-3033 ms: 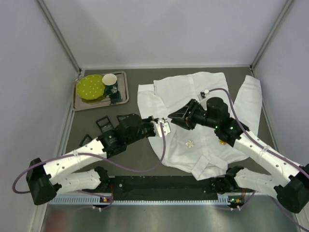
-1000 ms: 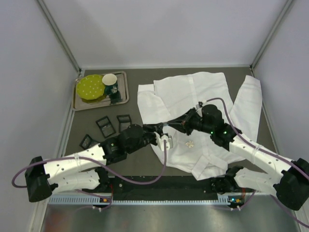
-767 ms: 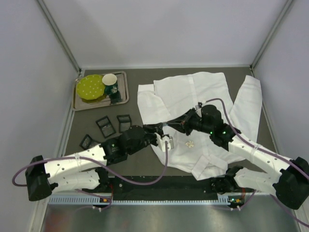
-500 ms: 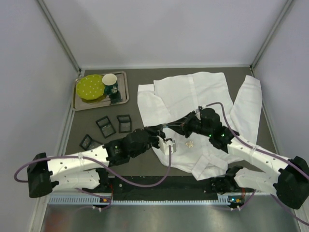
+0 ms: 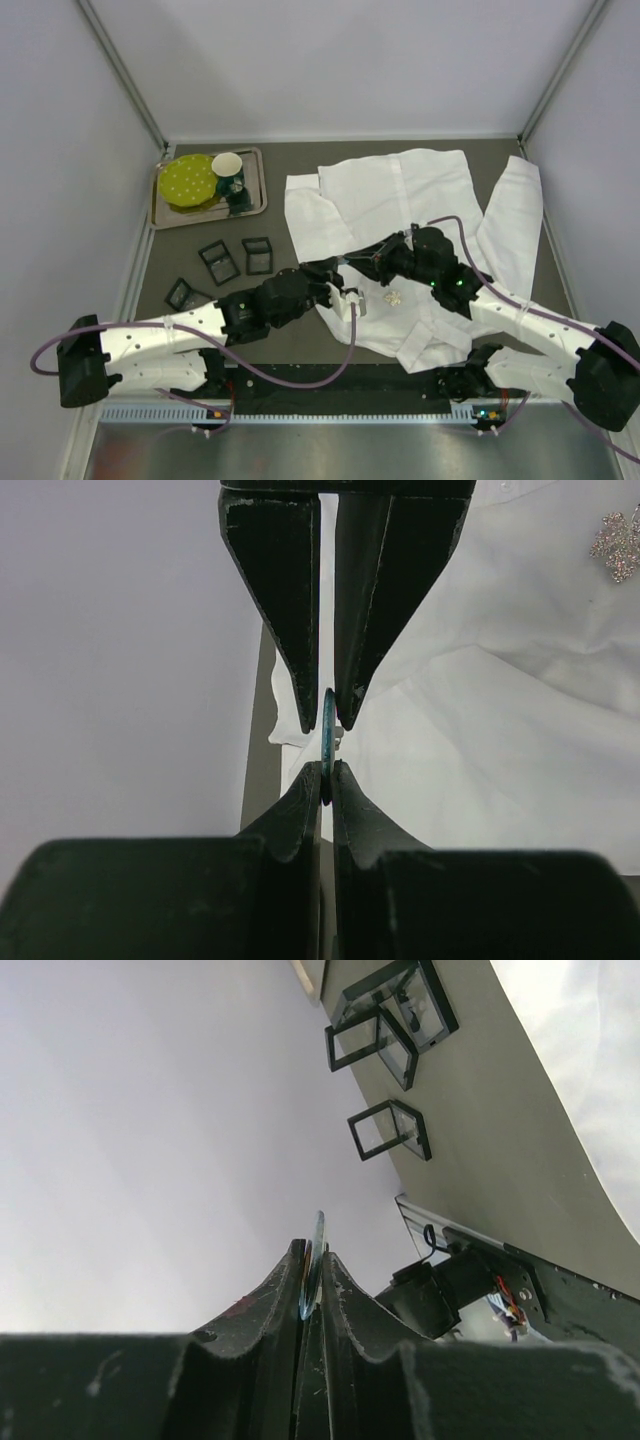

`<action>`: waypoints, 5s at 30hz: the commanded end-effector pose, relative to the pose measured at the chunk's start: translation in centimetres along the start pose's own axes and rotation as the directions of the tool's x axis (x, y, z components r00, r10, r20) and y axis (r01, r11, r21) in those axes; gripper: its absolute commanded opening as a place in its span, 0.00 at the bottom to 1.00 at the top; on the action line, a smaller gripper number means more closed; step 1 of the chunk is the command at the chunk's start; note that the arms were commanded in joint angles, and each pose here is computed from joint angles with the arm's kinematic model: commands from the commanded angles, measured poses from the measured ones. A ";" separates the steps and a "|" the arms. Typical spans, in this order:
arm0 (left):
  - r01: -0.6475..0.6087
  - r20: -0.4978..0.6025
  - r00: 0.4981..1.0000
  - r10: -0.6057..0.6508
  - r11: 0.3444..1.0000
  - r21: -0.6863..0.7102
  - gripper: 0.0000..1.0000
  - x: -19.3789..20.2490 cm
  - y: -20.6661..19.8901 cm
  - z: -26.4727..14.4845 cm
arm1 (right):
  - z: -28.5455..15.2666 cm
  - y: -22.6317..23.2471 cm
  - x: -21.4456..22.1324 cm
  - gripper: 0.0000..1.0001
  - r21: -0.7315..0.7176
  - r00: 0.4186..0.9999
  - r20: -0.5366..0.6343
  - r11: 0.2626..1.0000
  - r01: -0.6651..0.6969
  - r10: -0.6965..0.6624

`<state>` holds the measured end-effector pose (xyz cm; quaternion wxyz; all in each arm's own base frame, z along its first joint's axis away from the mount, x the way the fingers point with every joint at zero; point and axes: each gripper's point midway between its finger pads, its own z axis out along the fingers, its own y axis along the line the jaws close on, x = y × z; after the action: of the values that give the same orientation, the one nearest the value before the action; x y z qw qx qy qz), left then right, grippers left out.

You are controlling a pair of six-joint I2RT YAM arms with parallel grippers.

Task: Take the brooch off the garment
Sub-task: Adjust the brooch.

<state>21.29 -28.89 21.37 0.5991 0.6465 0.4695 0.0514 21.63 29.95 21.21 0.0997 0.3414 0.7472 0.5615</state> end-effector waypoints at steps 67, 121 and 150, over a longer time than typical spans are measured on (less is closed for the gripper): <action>0.749 0.091 -0.490 -0.867 -0.366 0.552 0.45 -4.1 6.3 -6.2 | -3.7 5.7 2.4 0.00 -0.482 0.649 0.098 0.534 0.694 -0.755; 0.710 0.039 -0.502 -0.864 -0.385 0.589 0.19 -5.0 6.3 -6.5 | -3.0 7.5 4.6 0.00 -0.580 0.667 0.067 0.515 0.631 -0.742; 0.756 0.522 -0.573 -0.632 -0.653 0.038 0.00 9.1 5.0 -11.2 | -5.1 6.3 -3.9 0.79 -0.089 0.608 0.265 0.609 0.788 -0.749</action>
<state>20.57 -19.25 28.22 0.4641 -0.1671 0.6389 -0.5904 23.95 25.38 26.99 0.4141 0.0419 0.7431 0.5240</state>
